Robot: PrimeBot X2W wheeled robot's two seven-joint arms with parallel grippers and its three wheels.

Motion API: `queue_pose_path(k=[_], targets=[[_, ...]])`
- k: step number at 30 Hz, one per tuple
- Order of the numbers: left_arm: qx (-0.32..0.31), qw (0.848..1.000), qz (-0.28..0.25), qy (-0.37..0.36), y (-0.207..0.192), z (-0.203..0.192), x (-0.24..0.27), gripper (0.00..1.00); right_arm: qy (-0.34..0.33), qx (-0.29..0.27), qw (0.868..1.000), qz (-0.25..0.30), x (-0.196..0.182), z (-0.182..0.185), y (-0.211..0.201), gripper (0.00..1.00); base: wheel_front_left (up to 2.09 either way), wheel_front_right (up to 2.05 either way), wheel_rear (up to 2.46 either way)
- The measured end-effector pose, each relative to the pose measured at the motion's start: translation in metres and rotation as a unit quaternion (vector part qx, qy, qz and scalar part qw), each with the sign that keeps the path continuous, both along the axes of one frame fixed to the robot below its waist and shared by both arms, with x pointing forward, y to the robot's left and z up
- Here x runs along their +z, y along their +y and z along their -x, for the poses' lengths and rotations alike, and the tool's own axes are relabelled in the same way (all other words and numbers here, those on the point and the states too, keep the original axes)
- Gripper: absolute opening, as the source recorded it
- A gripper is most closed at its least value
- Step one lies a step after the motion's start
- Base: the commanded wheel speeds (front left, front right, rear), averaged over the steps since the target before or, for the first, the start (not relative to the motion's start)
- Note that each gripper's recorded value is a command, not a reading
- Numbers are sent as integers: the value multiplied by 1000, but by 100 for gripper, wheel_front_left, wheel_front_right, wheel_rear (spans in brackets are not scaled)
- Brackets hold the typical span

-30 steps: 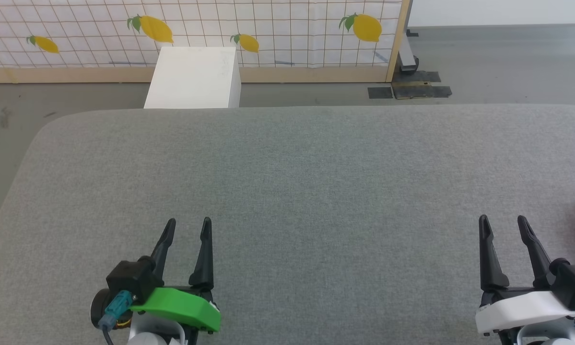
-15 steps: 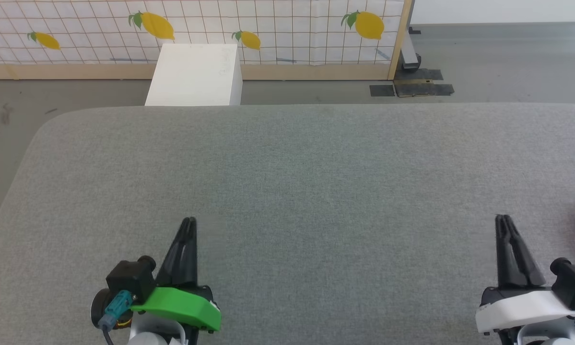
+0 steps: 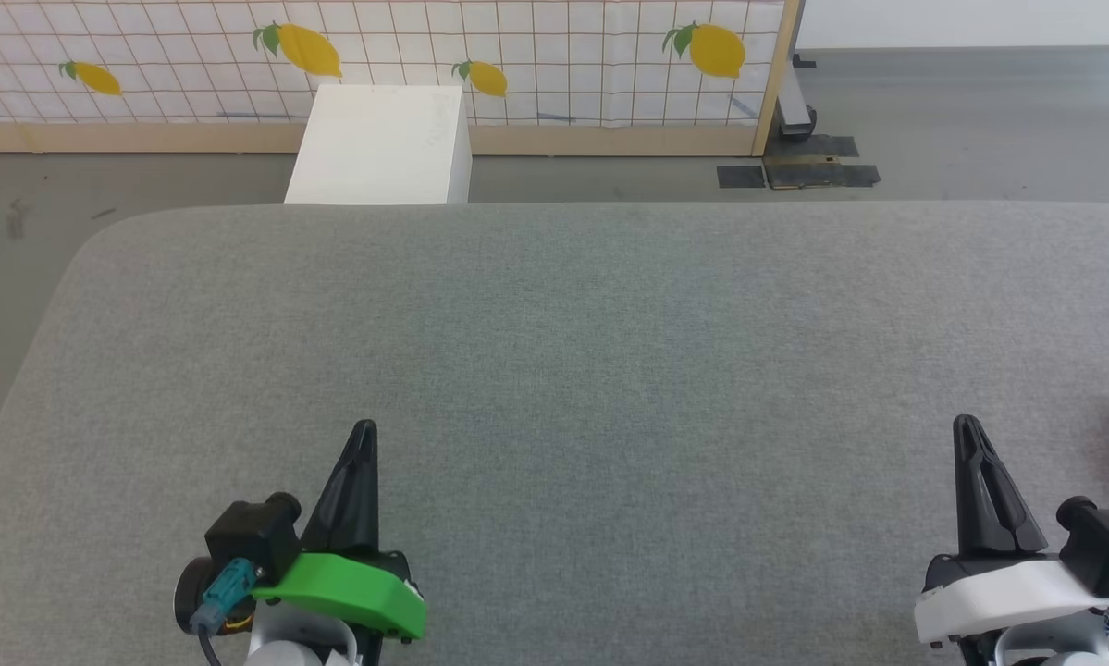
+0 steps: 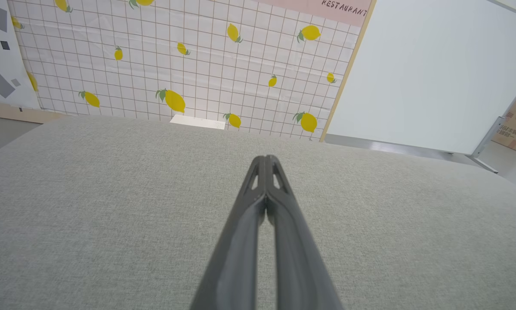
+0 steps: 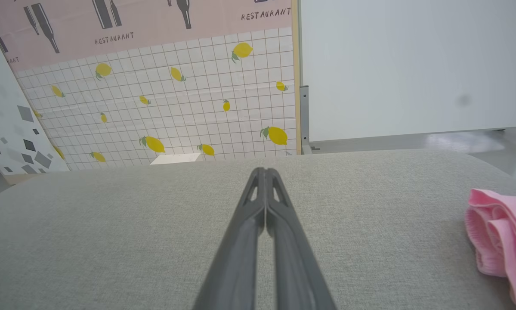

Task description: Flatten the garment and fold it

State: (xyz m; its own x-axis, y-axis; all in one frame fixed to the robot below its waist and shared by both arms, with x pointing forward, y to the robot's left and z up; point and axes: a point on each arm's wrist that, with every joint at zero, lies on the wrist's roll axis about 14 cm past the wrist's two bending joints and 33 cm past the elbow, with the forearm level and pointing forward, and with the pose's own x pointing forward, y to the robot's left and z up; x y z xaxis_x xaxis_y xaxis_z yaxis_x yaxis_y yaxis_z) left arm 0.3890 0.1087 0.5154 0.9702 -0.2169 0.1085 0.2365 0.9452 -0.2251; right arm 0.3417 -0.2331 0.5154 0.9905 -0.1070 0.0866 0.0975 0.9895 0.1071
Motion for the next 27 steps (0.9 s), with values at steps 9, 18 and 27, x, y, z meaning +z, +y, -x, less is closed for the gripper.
queue_pose_path(k=[9,18,27], targets=[[6,1000,-7,0,4,0,2,0,8,9,1000,4,-2,-2,5,0,0,0,0],[14,1000,-23,0,9,0,4,0,13,18,1000,10,-2,-4,10,0,0,0,0],[19,999,-33,3,13,1,5,0,18,27,999,15,-1,-7,16,0,0,0,0]])
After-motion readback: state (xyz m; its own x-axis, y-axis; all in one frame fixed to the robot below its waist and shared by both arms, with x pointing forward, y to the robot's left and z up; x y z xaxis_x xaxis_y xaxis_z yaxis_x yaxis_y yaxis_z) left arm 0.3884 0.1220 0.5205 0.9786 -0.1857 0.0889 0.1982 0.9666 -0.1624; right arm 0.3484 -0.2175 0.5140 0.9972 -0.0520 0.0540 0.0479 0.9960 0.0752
